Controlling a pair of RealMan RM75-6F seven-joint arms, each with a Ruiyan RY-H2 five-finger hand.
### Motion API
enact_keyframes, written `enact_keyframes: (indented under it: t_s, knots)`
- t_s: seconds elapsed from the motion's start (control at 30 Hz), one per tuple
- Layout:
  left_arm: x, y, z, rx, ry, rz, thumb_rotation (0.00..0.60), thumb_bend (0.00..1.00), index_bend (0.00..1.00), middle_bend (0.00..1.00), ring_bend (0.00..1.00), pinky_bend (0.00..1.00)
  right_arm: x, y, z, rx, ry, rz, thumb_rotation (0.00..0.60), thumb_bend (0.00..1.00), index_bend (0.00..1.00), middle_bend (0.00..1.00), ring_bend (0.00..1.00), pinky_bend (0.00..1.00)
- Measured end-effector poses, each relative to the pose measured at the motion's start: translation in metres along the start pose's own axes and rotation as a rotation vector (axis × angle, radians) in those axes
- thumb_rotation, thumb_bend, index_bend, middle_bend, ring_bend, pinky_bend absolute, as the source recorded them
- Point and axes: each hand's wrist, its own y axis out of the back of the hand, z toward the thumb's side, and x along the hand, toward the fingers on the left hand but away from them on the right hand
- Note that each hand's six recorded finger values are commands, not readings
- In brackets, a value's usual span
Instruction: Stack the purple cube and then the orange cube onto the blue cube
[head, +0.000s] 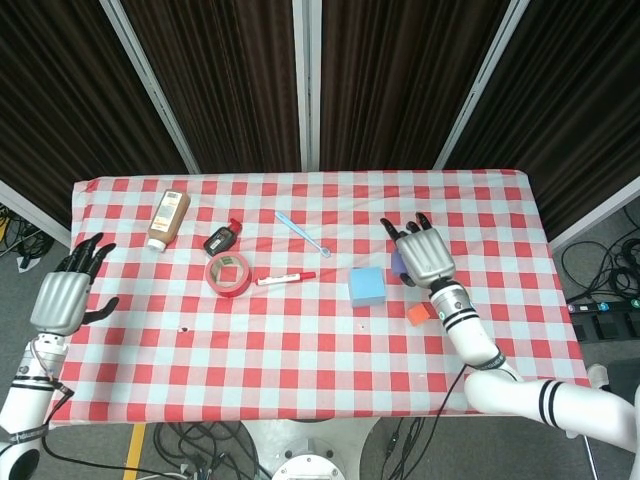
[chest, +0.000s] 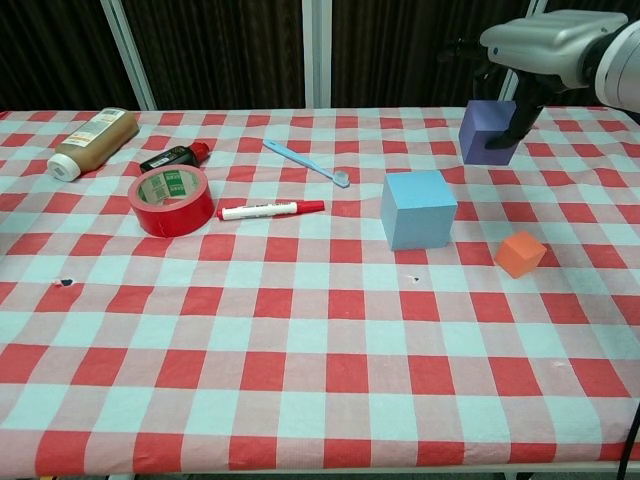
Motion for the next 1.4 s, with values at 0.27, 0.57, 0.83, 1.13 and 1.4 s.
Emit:
enact_keyframes:
  t_s: [0.27, 0.57, 0.83, 1.13, 1.4]
  knots:
    - [0.000, 0.001, -0.001, -0.003, 0.003, -0.001, 0.600, 0.31, 0.17, 0.11, 0.09, 0.24, 0.011, 0.006, 0.023, 0.037, 0.037, 0.001, 0.600, 0.13, 0.05, 0.45, 0.21, 0.09]
    - [0.000, 0.009, -0.013, -0.020, 0.040, 0.018, 0.600, 0.31, 0.17, 0.11, 0.09, 0.24, 0.003, -0.009, 0.039, 0.008, 0.052, 0.044, 0.600, 0.13, 0.05, 0.45, 0.21, 0.09]
    - [0.000, 0.011, -0.017, -0.022, 0.047, 0.018, 0.600, 0.31, 0.17, 0.11, 0.09, 0.24, 0.000, -0.012, 0.048, -0.030, 0.051, 0.059, 0.600, 0.14, 0.05, 0.46, 0.21, 0.09]
    - [0.000, 0.009, -0.014, -0.022, 0.034, 0.009, 0.600, 0.31, 0.17, 0.11, 0.09, 0.23, -0.004, -0.011, 0.058, -0.046, 0.045, 0.064, 0.600, 0.14, 0.05, 0.47, 0.22, 0.09]
    - [0.000, 0.008, -0.013, -0.023, 0.032, 0.006, 0.600, 0.31, 0.17, 0.11, 0.09, 0.23, -0.013, -0.014, 0.057, -0.048, 0.026, 0.089, 0.600, 0.14, 0.05, 0.46, 0.22, 0.09]
